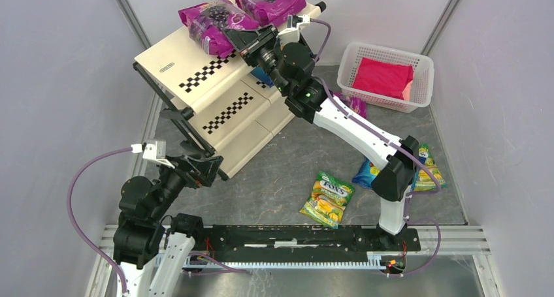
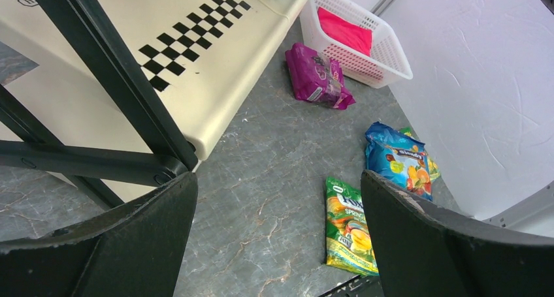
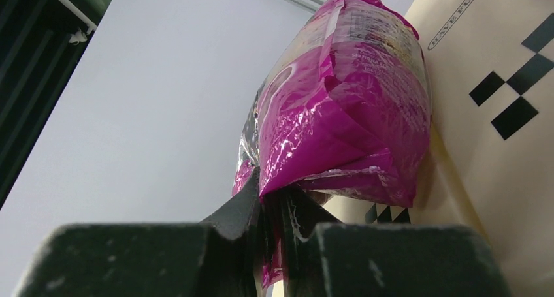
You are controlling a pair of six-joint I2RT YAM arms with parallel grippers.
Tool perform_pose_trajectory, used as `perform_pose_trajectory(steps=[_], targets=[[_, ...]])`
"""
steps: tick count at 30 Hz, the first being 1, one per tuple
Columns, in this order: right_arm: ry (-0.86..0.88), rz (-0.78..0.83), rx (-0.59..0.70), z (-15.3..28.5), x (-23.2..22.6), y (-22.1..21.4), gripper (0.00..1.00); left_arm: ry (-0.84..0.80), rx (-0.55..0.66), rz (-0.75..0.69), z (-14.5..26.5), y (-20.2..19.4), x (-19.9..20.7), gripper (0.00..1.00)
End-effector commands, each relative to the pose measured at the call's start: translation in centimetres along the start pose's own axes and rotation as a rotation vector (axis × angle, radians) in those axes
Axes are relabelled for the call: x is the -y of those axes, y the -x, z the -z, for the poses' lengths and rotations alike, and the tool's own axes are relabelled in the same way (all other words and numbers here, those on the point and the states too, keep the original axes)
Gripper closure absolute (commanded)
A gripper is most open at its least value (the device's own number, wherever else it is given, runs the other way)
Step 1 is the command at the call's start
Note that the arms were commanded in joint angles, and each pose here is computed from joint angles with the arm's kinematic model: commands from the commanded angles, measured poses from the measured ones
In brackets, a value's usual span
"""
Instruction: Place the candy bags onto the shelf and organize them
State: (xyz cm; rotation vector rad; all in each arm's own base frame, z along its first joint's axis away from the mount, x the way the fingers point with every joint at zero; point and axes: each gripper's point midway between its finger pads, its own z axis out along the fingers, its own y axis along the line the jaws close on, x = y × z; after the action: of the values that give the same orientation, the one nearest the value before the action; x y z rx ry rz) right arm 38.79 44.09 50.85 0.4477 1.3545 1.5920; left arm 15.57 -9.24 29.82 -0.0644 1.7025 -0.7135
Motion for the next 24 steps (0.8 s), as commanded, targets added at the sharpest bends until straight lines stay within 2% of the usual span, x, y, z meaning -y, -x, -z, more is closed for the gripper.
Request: perform_pose_trajectory(steps=[1,10,17,20,24], targets=[[0.071,0.039,0.144,-0.9,-2.8,4.0,0.95,-0.009,0.024,-0.021,-0.2,0.6,0.1,0.00],[-0.022,0.156,0.203,-1.1,0.3,5.0,0.94,-0.010,0.022,-0.020,-0.3,0.6,0.1,0.00],[-0.001,0.150,0.132,-1.0,0.4,3.9,0.75,-0.011,0.019,-0.021,-0.3,0.5,0.2,0.00],[-0.001,0.171,0.088,-0.6,0.5,3.1,0.60,-0.014,0.018,-0.021,-0.3,0.5,0.2,0.00],[-0.015,0.211,0.053,0.7,0.6,3.1,0.48,-0.014,0.017,-0.022,-0.3,0.5,0.2,0.00]])
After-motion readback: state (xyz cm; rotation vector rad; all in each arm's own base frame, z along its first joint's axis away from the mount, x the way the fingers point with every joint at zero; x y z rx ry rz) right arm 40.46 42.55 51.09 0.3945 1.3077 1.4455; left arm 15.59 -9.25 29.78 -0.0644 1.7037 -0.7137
